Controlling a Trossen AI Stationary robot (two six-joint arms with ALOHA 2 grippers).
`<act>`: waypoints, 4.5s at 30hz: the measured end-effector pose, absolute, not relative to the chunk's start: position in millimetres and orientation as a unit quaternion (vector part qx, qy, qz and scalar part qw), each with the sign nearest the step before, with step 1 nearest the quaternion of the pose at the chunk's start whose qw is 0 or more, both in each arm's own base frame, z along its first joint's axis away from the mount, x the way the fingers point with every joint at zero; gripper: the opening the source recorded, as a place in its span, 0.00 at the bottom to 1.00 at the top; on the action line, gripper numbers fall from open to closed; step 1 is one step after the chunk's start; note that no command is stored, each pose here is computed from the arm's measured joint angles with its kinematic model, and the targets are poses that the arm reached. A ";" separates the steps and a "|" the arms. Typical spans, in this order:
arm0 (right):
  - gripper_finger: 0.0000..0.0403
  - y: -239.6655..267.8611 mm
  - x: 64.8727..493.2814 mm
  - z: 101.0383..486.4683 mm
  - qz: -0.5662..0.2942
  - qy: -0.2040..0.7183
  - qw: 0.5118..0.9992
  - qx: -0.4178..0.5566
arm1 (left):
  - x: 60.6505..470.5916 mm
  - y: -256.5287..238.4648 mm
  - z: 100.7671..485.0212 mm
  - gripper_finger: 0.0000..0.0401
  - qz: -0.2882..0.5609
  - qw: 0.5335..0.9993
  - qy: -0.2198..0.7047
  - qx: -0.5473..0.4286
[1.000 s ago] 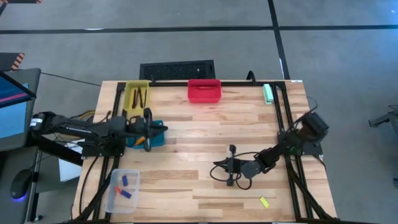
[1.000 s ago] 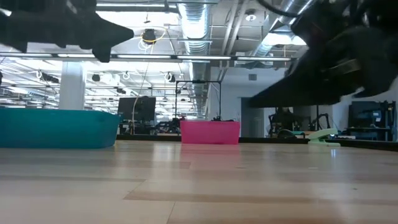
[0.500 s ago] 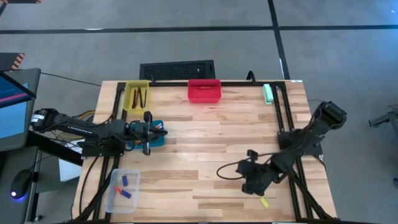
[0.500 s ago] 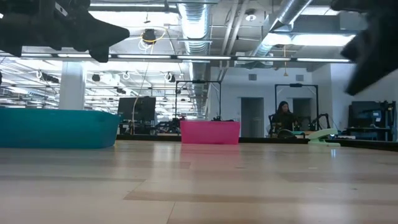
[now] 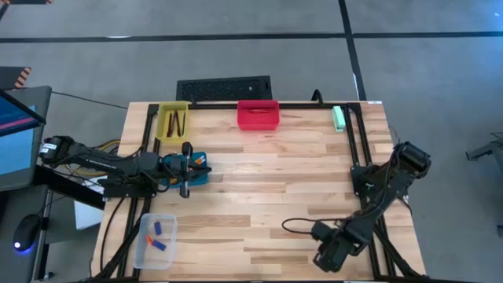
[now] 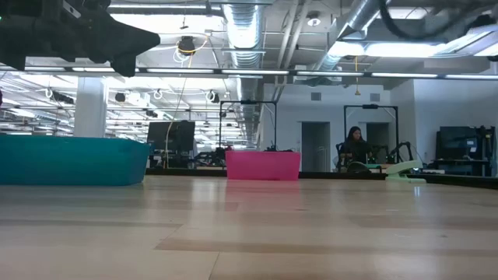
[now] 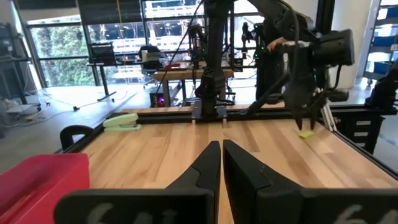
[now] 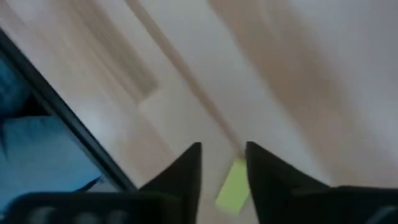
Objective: Sort crayons/erasers/pens/pencils in bins
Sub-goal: Put the light green eraser into the transparent bin
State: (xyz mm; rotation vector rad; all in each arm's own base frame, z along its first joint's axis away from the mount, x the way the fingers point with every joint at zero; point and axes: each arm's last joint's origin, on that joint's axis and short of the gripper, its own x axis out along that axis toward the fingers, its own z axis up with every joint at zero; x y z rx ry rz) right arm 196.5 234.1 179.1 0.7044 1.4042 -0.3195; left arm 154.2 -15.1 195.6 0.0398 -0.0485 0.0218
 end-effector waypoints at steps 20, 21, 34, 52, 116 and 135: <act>0.57 266.1 163.8 146.7 -0.265 0.656 0.613 0.352 | 154.2 -13.5 196.2 0.03 0.038 0.998 -0.024 0.051; 0.55 267.9 164.6 144.2 -0.261 0.659 0.611 0.352 | 154.2 -13.5 196.2 0.03 0.038 0.998 -0.025 0.051; 0.40 271.7 166.3 132.0 -0.254 0.673 0.609 0.334 | 154.2 -13.4 196.4 0.03 0.039 0.997 -0.025 0.057; 0.20 257.3 196.2 150.6 -0.187 0.693 0.658 0.228 | 154.0 -13.5 200.3 0.03 0.036 0.998 -0.047 0.006; 0.20 69.6 396.8 212.9 -0.100 0.301 0.923 -0.217 | 245.9 -27.9 199.7 0.45 0.054 0.863 0.134 -0.485; 0.20 75.1 396.3 213.8 -0.094 0.295 0.922 -0.230 | 257.3 -23.6 194.4 0.28 0.079 0.857 0.158 -0.483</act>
